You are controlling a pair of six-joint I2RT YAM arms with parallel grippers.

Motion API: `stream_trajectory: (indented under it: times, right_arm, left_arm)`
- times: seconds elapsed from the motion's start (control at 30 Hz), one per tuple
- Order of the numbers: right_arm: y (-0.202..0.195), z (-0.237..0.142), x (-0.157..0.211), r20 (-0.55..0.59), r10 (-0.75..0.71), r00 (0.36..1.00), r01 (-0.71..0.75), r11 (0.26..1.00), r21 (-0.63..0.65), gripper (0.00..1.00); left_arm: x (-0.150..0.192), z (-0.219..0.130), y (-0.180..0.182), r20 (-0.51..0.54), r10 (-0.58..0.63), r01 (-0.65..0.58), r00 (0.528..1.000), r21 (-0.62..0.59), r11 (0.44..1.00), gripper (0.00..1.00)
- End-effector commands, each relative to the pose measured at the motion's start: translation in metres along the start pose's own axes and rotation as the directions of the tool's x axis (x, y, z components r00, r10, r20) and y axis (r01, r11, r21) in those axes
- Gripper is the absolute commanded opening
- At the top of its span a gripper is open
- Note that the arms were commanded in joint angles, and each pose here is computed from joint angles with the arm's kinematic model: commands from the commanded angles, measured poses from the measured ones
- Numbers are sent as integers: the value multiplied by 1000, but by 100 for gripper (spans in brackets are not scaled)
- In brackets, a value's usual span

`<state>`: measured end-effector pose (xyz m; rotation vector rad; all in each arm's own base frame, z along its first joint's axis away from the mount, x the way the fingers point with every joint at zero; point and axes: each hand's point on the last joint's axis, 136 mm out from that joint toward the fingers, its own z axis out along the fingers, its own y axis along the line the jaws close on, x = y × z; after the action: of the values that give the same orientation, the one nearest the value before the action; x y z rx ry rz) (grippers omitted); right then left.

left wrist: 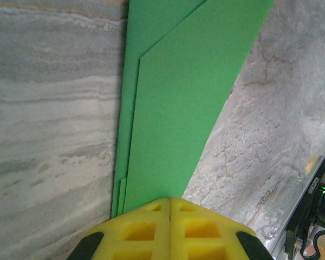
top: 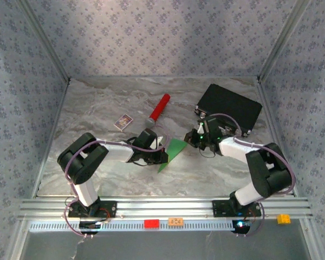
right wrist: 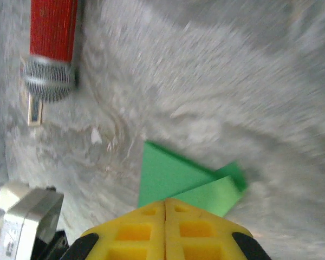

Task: Fold a paper plane with a square sheet of paper (pick it up from the middle)

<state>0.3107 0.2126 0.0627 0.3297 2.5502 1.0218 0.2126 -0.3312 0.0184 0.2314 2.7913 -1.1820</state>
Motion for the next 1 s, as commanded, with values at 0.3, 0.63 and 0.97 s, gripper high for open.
stream_trajectory:
  times: [0.3, 0.63, 0.97]
  right_arm:
    - [-41, 34, 25, -90, 29, 996, -21, 996, 83, 4]
    - [-49, 32, 34, -131, 26, 991, -12, 994, 105, 2]
    - [-53, 32, 37, -134, 36, 990, -21, 993, 114, 2]
  left_arm:
    - [32, 1, 30, -100, -68, 57, 993, -106, 993, 0]
    - [4, -13, -17, -57, 14, -15, 998, -20, 1000, 0]
    - [-19, 8, -44, -84, 59, -55, 995, 45, 997, 2]
